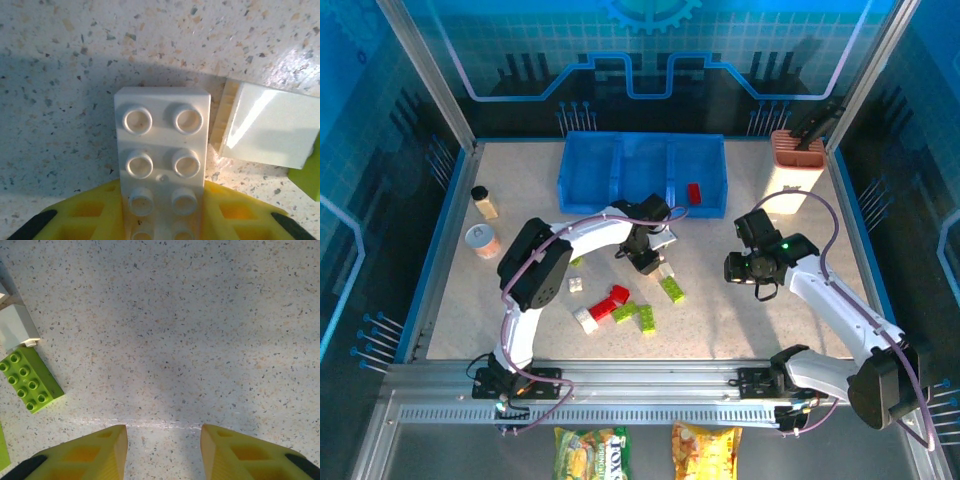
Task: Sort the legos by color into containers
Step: Pick up the lego from the center of the table.
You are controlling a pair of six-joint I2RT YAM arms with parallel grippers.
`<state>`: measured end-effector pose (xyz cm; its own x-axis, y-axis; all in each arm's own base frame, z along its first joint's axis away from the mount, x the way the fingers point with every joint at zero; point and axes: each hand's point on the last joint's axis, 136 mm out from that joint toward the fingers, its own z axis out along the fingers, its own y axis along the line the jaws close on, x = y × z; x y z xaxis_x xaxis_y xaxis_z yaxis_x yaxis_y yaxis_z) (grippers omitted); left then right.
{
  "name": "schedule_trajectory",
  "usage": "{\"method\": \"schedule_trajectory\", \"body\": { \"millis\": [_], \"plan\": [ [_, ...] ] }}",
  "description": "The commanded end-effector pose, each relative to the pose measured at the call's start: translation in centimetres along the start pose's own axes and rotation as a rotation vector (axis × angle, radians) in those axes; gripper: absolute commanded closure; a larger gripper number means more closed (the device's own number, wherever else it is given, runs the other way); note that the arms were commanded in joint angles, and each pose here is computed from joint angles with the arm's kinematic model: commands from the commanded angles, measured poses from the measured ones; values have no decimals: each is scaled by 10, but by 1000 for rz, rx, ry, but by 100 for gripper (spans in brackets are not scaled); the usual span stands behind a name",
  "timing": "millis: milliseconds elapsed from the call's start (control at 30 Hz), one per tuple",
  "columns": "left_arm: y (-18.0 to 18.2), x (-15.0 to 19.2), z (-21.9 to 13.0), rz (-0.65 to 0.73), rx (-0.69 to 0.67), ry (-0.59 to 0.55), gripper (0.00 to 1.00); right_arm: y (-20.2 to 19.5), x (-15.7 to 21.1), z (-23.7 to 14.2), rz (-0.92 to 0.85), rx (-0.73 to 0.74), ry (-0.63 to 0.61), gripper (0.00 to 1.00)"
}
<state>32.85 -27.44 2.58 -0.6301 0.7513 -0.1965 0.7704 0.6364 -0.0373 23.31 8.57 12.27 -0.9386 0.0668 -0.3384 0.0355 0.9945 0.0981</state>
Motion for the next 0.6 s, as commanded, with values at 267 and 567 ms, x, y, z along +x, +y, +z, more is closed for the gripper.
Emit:
{"method": "schedule_trajectory", "body": {
  "millis": [267, 567],
  "plan": [
    [2, -6, -39, -6, -29, -81, 68, 2, -2, -14, 13, 5, -23, 56],
    [1, -1, -64, -40, -45, -122, 68, 5, -5, -15, -1, 9, -37, 56]
  ]
}}
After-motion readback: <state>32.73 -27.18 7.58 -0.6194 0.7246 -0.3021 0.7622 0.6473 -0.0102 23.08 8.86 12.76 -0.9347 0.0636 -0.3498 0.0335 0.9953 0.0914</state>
